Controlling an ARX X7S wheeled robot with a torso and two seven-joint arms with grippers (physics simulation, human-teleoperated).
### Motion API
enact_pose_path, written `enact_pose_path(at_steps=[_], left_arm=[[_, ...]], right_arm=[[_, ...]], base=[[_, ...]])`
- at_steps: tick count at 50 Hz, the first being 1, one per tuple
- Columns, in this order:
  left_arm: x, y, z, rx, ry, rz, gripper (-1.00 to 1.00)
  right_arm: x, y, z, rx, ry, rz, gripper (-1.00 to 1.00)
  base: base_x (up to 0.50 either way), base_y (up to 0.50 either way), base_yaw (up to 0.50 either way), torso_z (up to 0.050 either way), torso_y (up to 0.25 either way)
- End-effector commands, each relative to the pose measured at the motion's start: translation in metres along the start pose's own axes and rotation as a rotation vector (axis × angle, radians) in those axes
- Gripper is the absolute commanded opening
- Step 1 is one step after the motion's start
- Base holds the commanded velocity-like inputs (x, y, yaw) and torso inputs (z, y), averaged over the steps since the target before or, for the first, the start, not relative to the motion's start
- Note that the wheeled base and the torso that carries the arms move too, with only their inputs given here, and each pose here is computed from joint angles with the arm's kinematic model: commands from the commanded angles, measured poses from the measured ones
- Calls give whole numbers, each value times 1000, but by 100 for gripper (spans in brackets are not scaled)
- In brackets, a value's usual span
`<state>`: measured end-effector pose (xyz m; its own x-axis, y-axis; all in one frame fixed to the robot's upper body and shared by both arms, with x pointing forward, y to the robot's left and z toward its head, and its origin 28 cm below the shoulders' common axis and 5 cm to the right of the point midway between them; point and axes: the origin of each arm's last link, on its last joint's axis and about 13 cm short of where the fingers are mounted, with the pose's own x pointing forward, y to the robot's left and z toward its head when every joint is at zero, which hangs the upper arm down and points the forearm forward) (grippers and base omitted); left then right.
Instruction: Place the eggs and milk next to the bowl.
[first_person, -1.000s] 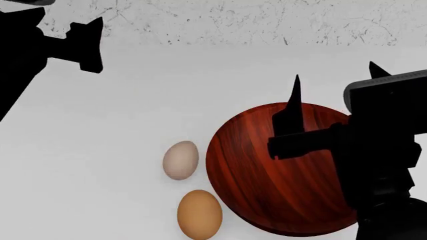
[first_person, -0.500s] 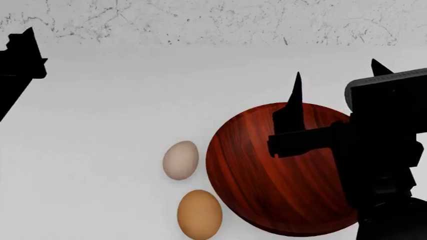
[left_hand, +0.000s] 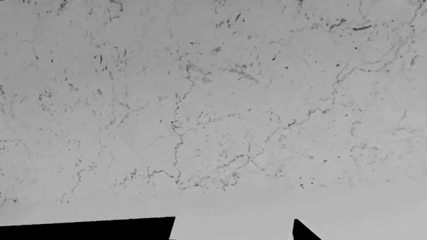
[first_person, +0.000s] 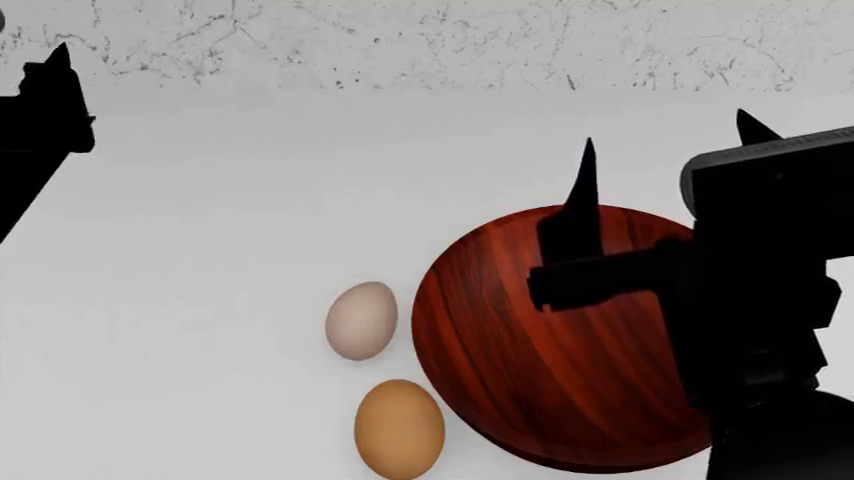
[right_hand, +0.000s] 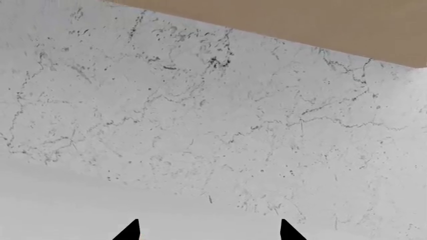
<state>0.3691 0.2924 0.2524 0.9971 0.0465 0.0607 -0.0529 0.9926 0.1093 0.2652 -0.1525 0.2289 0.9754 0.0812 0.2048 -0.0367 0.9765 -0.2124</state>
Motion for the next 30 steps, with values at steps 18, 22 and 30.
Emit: enact_pose_path(at_steps=[18, 22, 30], left_arm=[[-5, 8, -10, -74, 77, 46, 100], [-5, 6, -10, -78, 74, 39, 100], [-5, 4, -12, -85, 77, 30, 100]], right_arm=[[-34, -13, 12, 36, 38, -167, 100], [-43, -17, 19, 50, 41, -230, 100], [-56, -17, 24, 81, 62, -333, 100]], base=[[0, 0, 0, 0, 0], [0, 0, 0, 0, 0], [0, 0, 0, 0, 0]])
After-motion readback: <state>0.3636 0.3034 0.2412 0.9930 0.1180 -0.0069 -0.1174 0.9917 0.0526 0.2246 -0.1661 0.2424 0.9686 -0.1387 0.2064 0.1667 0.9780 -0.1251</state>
